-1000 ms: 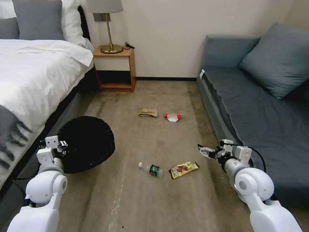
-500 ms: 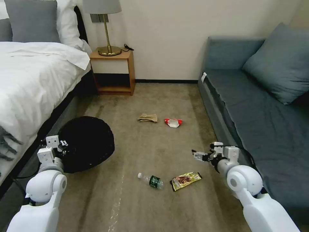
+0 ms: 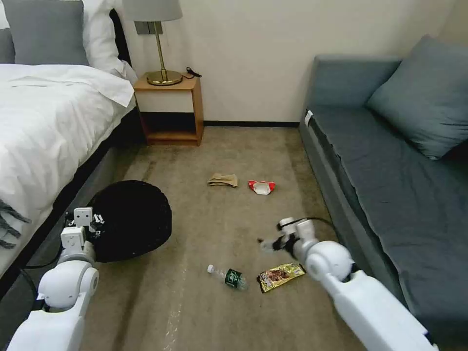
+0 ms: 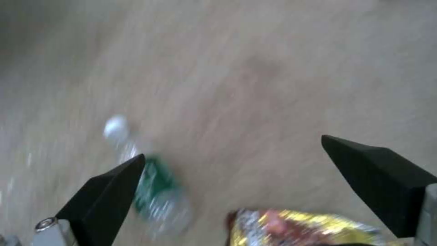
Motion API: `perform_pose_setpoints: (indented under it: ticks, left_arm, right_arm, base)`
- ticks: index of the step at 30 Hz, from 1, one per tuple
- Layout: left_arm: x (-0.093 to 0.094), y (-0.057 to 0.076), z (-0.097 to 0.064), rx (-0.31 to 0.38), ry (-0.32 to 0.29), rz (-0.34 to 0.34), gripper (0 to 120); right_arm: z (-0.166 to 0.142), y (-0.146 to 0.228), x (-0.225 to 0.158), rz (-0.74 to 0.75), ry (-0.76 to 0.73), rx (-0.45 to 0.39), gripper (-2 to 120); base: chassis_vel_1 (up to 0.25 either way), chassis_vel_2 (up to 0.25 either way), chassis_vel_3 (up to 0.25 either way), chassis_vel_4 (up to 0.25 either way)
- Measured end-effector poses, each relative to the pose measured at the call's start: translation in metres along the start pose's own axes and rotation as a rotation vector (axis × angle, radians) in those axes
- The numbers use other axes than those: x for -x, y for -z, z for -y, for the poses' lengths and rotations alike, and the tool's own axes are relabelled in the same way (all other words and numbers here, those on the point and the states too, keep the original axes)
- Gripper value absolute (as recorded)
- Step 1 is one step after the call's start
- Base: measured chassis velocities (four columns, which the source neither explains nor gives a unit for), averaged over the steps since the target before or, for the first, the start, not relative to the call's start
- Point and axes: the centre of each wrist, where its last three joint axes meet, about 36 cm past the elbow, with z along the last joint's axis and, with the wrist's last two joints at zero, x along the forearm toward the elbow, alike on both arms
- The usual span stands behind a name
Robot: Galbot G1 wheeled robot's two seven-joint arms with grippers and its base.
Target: Pick up the trash bin, then pick up the garbage on the floor and place it into the trash bin.
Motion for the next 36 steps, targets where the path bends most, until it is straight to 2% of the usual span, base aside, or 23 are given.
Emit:
perform_pose_setpoints:
  ticks: [4, 5, 9, 13, 16, 22, 26, 28, 29, 33, 34, 36]
  left_arm:
    - [-0.008, 0.004, 0.006, 0.002, -0.019, 0.008, 3]
    - [-0.008, 0.004, 0.006, 0.002, -0.019, 0.008, 3]
    - [-0.023, 0.017, 0.016, 0.037, -0.051, 0.034, 3]
    - [-0.026, 0.02, 0.018, 0.05, -0.051, 0.041, 3]
    - [-0.031, 0.019, 0.018, 0.057, -0.051, 0.04, 3]
    - [-0.041, 0.008, 0.016, 0.059, -0.047, 0.022, 3]
    - [-0.045, 0.005, 0.015, 0.059, -0.046, 0.018, 3]
    - [-0.046, 0.007, 0.014, 0.059, -0.044, 0.022, 3]
    - [-0.046, 0.007, 0.014, 0.059, -0.044, 0.022, 3]
    - [-0.048, 0.009, 0.012, 0.07, -0.046, 0.03, 3]
    - [-0.048, 0.009, 0.012, 0.07, -0.046, 0.03, 3]
    - [-0.05, 0.009, 0.012, 0.071, -0.048, 0.03, 3]
  right_arm:
    - [-0.032, -0.012, 0.031, -0.07, 0.069, -0.081, 100]
    - [-0.032, -0.012, 0.031, -0.07, 0.069, -0.081, 100]
    - [-0.061, -0.03, 0.058, -0.141, 0.1, -0.162, 100]
    - [-0.073, -0.035, 0.068, -0.162, 0.103, -0.186, 100]
    - [-0.083, -0.036, 0.081, -0.177, 0.093, -0.204, 100]
    - [-0.086, -0.022, 0.095, -0.171, 0.068, -0.209, 100]
    - [-0.089, -0.021, 0.1, -0.177, 0.071, -0.218, 91]
    - [-0.091, -0.023, 0.103, -0.183, 0.074, -0.226, 81]
    - [-0.091, -0.023, 0.103, -0.183, 0.074, -0.226, 81]
    - [-0.092, -0.02, 0.102, -0.175, 0.078, -0.218, 62]
    - [-0.092, -0.02, 0.102, -0.175, 0.078, -0.218, 62]
    - [-0.09, -0.02, 0.099, -0.171, 0.074, -0.212, 53]
  base:
    - [0.0, 0.0, 0.0, 0.0]
    - [0.0, 0.0, 0.0, 0.0]
    - [0.0, 0.0, 0.0, 0.0]
    - [0.0, 0.0, 0.0, 0.0]
    - [0.0, 0.0, 0.0, 0.0]
    - [0.0, 0.0, 0.0, 0.0]
    - [0.0, 0.0, 0.0, 0.0]
    - [0.0, 0.0, 0.0, 0.0]
    - [0.0, 0.0, 0.0, 0.0]
    - [0.0, 0.0, 0.0, 0.0]
    - [0.0, 0.0, 0.0, 0.0]
    - [0.0, 0.0, 0.0, 0.0]
